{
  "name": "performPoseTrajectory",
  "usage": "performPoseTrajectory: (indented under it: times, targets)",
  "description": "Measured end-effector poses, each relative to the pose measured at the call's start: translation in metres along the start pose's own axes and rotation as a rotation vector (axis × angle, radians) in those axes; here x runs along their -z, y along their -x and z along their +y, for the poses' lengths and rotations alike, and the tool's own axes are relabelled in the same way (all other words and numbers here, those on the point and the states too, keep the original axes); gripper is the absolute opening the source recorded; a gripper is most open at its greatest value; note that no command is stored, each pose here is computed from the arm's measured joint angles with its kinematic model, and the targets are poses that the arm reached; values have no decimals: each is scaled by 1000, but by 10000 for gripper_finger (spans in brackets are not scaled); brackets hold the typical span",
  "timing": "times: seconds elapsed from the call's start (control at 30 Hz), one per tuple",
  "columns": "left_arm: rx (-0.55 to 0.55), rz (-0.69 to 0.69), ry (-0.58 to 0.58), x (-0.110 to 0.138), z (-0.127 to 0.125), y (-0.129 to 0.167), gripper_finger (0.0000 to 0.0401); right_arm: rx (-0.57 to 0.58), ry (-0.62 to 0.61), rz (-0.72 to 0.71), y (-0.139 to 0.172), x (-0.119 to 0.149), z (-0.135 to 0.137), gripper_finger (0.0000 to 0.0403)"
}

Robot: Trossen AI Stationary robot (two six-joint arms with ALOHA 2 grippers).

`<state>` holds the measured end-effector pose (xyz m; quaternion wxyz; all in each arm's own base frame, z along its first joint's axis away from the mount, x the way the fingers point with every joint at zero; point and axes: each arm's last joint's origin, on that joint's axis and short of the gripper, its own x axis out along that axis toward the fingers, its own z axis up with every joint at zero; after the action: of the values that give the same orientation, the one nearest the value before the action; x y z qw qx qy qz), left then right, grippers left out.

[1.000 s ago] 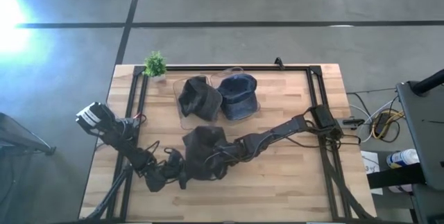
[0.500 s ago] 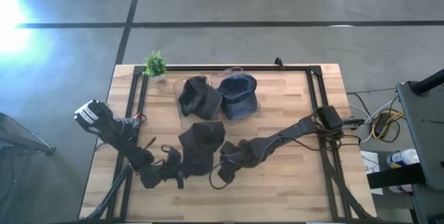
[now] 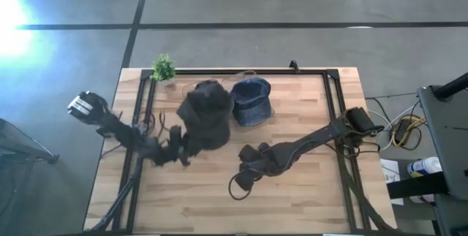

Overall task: Pick & Place hat
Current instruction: Put the black cap into the left transparent bin

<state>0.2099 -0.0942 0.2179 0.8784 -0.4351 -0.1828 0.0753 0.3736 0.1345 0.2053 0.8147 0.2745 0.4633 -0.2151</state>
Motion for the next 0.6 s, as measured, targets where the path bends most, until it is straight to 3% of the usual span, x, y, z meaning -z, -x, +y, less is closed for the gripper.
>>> performPoseTrajectory:
  times: [0.17, 0.43, 0.6]
  targets:
    - [46, -32, -23, -30, 27, -18, 6, 5, -11, 1, 1, 3, 1, 214]
    - [-113, 26, -54, -41, 72, -15, 6, 114, -18, 16, 7, 19, -3, 214]
    - [-175, 12, -75, -49, 90, -20, 6, 115, -21, 10, 8, 25, -1, 214]
